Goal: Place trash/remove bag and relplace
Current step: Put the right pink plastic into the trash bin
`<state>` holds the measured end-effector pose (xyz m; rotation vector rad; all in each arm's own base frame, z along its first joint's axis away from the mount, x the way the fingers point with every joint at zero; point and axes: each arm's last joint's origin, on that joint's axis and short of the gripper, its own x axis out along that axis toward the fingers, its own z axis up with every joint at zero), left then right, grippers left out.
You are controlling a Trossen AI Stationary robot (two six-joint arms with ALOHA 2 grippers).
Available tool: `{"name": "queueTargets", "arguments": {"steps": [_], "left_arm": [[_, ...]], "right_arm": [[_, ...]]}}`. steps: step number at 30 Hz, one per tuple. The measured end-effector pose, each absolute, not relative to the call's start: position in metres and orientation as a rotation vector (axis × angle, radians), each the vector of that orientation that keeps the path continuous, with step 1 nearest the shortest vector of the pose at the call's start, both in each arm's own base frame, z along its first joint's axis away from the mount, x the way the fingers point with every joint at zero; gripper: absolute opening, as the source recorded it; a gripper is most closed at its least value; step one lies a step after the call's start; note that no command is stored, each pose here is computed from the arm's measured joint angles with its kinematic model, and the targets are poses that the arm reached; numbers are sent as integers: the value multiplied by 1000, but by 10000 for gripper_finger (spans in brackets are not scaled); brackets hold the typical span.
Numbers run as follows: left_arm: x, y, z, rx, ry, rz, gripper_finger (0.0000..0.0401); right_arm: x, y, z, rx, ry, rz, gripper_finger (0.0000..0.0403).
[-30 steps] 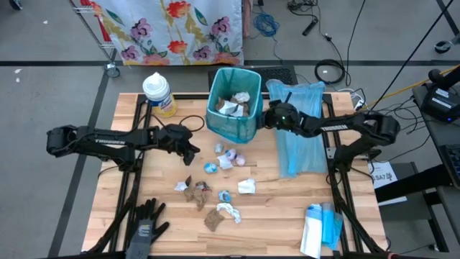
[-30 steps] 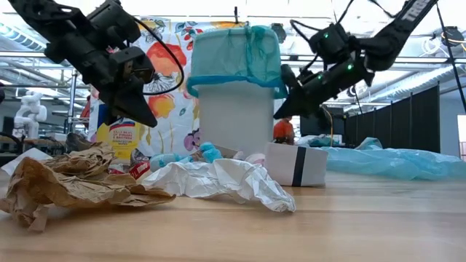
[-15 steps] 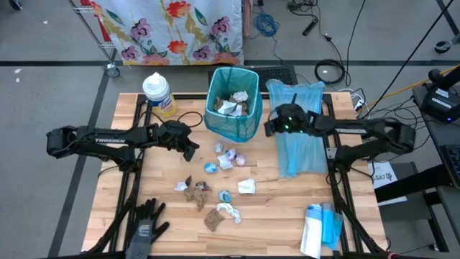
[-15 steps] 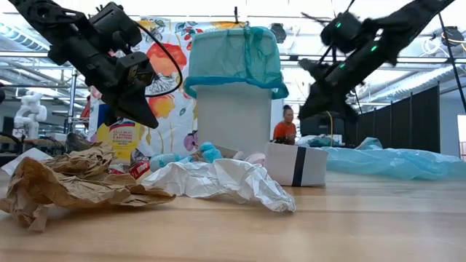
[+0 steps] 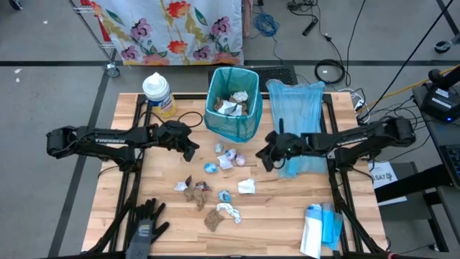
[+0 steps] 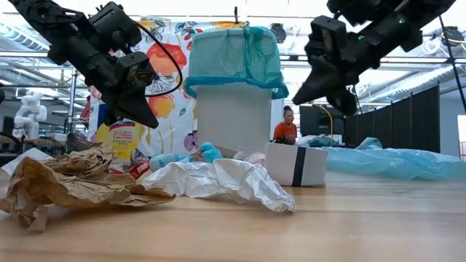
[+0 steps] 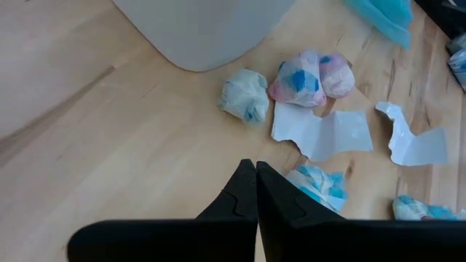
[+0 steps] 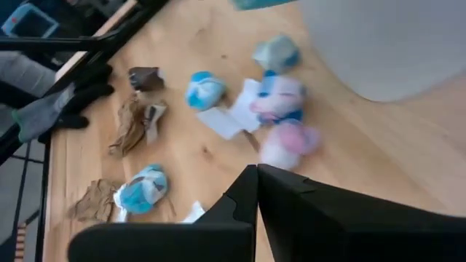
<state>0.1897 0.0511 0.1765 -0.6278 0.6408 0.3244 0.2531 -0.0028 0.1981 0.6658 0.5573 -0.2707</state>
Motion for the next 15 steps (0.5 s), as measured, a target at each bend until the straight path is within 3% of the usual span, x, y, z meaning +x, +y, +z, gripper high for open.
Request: {"name": "queueTargets", "arguments": {"steps": [5, 15], "left_arm": [[190, 50, 177, -642, 646, 292, 0], [190, 49, 177, -659, 650, 269, 0]], "right_arm": [[268, 2, 182, 605, 567, -238, 41], [292, 4, 147, 397, 548, -211, 165]]}}
